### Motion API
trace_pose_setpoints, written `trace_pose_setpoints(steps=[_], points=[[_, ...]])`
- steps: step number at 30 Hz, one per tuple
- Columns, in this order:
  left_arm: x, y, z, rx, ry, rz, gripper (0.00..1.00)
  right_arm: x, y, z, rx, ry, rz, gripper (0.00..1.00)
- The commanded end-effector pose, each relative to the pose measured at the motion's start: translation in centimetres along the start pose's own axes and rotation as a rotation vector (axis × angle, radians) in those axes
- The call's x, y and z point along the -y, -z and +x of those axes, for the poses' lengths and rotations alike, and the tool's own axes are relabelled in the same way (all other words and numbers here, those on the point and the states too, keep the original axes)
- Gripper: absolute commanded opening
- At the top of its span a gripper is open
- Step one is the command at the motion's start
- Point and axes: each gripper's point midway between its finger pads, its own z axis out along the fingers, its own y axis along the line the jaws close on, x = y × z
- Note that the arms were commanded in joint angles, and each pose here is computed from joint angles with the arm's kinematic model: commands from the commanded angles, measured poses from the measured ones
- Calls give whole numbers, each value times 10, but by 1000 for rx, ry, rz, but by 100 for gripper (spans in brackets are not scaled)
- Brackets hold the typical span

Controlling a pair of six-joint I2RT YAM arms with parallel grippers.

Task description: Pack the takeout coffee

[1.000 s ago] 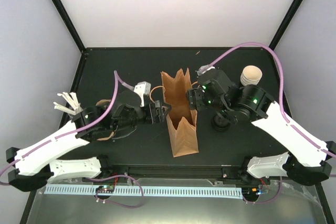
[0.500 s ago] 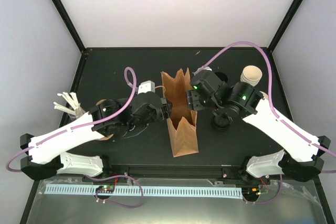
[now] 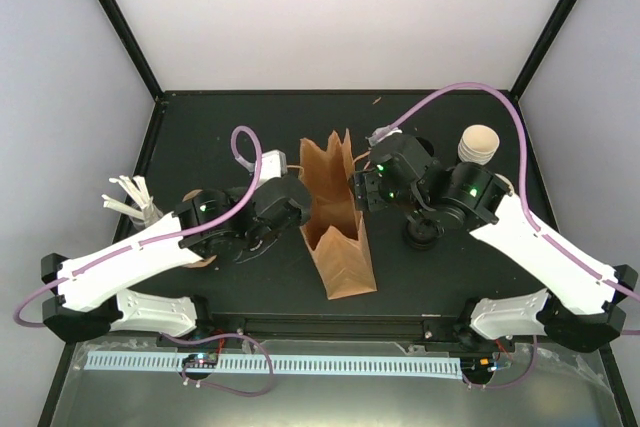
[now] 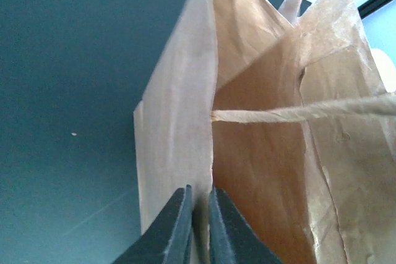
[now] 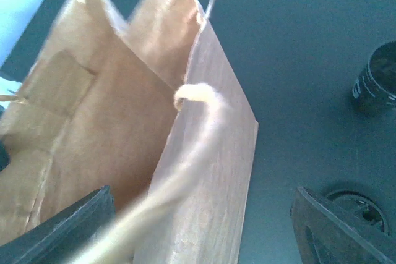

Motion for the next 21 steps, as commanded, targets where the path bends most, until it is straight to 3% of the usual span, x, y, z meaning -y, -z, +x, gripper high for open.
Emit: trace_pose_setpoints(steps=[1,8,14,21], points=[[-3,4,-19,65,-18,-31,6,-12,16,-15,65,19,-82,80],[-3,-1,-31,76,-25,-22,2,-14,27,-28,104,31,-94,81],[-2,-9,-49,93,-31,-9,2,-32,52,-42,146,45,-216,84],[-2,-25,-71,109,-18,21,2,-13,74,-63,214,25,-165,88]])
